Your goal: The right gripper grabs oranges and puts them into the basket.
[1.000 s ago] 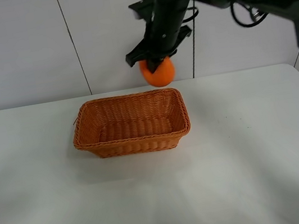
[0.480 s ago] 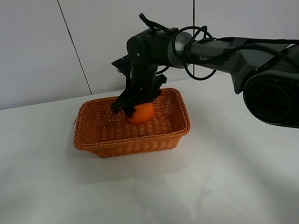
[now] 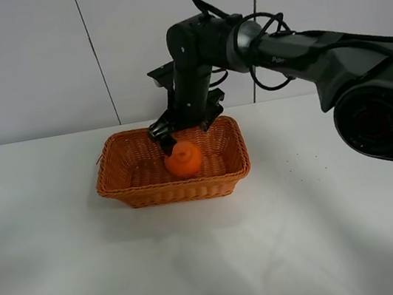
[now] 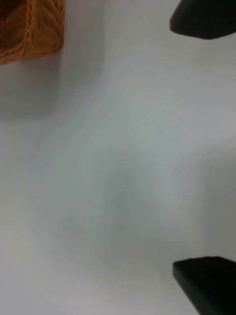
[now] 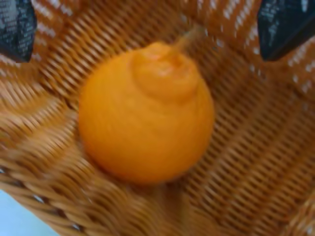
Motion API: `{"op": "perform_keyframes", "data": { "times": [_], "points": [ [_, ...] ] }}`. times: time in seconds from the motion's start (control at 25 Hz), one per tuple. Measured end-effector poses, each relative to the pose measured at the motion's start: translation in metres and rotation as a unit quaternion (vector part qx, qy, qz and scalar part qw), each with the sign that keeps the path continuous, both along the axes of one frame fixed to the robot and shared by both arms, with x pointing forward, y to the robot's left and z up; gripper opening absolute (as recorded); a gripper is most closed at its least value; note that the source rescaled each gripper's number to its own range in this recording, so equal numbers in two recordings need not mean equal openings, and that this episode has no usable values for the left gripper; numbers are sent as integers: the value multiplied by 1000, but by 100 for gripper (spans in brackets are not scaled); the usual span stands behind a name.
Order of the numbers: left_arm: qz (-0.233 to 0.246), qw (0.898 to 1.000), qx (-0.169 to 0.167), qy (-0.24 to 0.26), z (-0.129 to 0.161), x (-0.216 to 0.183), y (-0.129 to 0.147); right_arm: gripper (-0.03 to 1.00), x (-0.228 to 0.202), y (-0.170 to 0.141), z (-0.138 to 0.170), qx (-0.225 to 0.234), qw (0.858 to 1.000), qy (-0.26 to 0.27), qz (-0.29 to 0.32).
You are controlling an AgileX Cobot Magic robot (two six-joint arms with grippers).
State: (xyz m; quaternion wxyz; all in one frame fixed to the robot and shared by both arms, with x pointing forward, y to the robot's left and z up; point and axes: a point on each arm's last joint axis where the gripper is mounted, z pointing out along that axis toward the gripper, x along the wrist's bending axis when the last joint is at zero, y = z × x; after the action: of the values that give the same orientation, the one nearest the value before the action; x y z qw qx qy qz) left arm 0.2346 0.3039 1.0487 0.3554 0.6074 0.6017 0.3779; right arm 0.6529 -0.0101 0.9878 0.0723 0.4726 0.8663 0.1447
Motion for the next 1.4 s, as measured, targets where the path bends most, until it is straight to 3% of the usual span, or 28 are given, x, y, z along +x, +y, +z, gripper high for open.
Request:
{"op": "perform_keyframes", "data": {
  "times": [0.2,0.36,0.6,0.84,0.96,1.12,1.4],
  "points": [
    [0,1000,0,0,0,0,0,100,15,-21,43,25,999,-39,-24],
    [0,1000,0,0,0,0,0,100,34,-59,53,26,997,-46,-57],
    [0,1000,0,0,0,0,0,100,69,-146,48,18,988,-41,-147],
    [0,1000,0,0,0,0,0,100,88,-246,46,15,969,-39,-243],
    [0,1000,0,0,0,0,0,99,89,-279,46,26,961,-36,-274],
    [0,1000,0,0,0,0,0,96,87,-296,50,29,956,-36,-291],
    [0,1000,0,0,0,0,0,95,59,-295,65,27,957,-18,-287]
  ]
}}
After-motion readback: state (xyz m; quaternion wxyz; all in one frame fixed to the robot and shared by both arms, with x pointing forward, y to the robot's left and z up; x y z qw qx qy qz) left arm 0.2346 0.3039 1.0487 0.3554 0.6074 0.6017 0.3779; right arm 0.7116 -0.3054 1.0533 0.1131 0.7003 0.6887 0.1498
